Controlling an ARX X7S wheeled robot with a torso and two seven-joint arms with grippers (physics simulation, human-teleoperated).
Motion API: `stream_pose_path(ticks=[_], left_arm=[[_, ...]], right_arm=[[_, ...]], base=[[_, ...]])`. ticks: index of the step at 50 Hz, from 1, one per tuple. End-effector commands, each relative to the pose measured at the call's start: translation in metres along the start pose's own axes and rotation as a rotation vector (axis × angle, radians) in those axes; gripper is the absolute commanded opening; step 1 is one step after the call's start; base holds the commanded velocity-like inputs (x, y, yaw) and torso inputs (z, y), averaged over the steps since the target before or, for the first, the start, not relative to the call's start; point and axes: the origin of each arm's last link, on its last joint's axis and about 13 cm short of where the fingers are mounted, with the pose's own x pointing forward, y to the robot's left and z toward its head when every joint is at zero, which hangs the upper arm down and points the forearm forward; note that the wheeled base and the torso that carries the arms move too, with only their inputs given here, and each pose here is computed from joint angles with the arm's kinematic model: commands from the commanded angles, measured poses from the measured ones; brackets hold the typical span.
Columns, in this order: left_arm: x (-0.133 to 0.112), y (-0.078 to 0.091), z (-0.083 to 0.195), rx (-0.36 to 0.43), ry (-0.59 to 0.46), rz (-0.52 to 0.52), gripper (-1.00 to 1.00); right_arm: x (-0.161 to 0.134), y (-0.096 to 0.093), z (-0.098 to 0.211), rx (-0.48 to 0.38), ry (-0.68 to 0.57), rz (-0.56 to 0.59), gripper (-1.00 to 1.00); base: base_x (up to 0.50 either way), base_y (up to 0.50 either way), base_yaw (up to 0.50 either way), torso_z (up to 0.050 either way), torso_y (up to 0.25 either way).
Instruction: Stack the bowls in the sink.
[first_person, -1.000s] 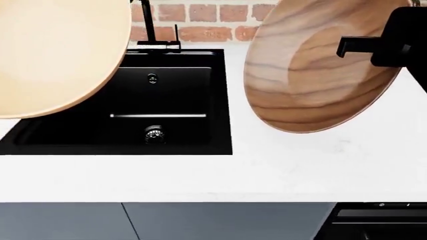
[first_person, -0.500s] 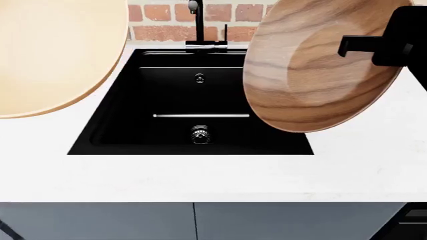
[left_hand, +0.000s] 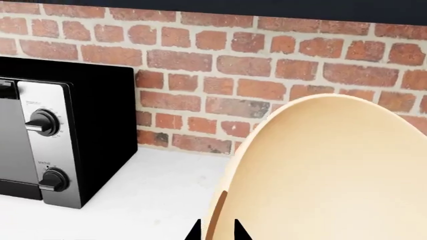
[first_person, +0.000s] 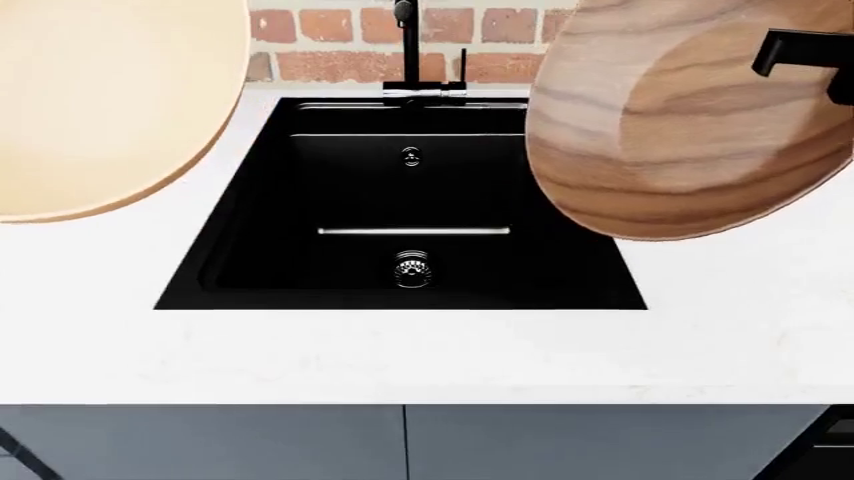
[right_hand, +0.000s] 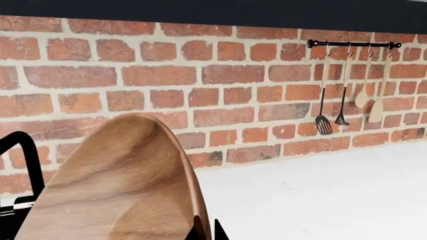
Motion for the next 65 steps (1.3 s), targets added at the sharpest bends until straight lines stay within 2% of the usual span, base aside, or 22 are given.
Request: stream_pose_path(ticks=[1, 13, 28, 35, 49, 55, 65], left_arm=[[0.0067, 0.0018, 0.0017, -0.024, -0.044, 0.086, -1.00], [0.0087, 0.0068, 0.0051, -0.052, -0.077, 0.158, -1.00], [0.0087, 0.0065, 0.0048, -0.044, -0.078, 0.149, -1.00], [0.0084, 0.0068, 0.0043, -0.043, -0.077, 0.148, -1.00], [0.0074, 0.0067, 0.0052, -0.042, -0.079, 0.144, -1.00], [0.0075, 0.0064, 0.0051, -0.038, -0.078, 0.143, -1.00], [0.0092, 0.0064, 0.0048, -0.034, -0.076, 0.142, -1.00]], right_arm=[[-0.0102, -0.0130, 0.0188, 0.015, -0.047, -0.074, -1.00], [-0.0091, -0.0120, 0.0200, 0.023, -0.050, -0.074, -1.00], [-0.0083, -0.0105, 0.0174, -0.007, -0.054, -0.077, -1.00], [-0.0065, -0.0080, 0.0156, -0.048, -0.052, -0.070, -1.00], [-0.0055, -0.0087, 0.0132, -0.056, -0.047, -0.083, -1.00], [-0.0055, -0.0128, 0.0140, -0.033, -0.045, -0.126, -1.00], [-0.0042, -0.0148, 0.0136, -0.058, -0.046, -0.174, -1.00]], base=[[0.00, 0.00, 0.00, 0.000, 0.000], [0.15, -0.04, 0.00, 0.000, 0.000], [0.50, -0.21, 0.00, 0.001, 0.001], [0.05, -0.01, 0.00, 0.000, 0.003], [0.00, 0.48, 0.00, 0.000, 0.001], [0.01, 0.00, 0.00, 0.000, 0.000], [0.48, -0.07, 0.00, 0.000, 0.000]])
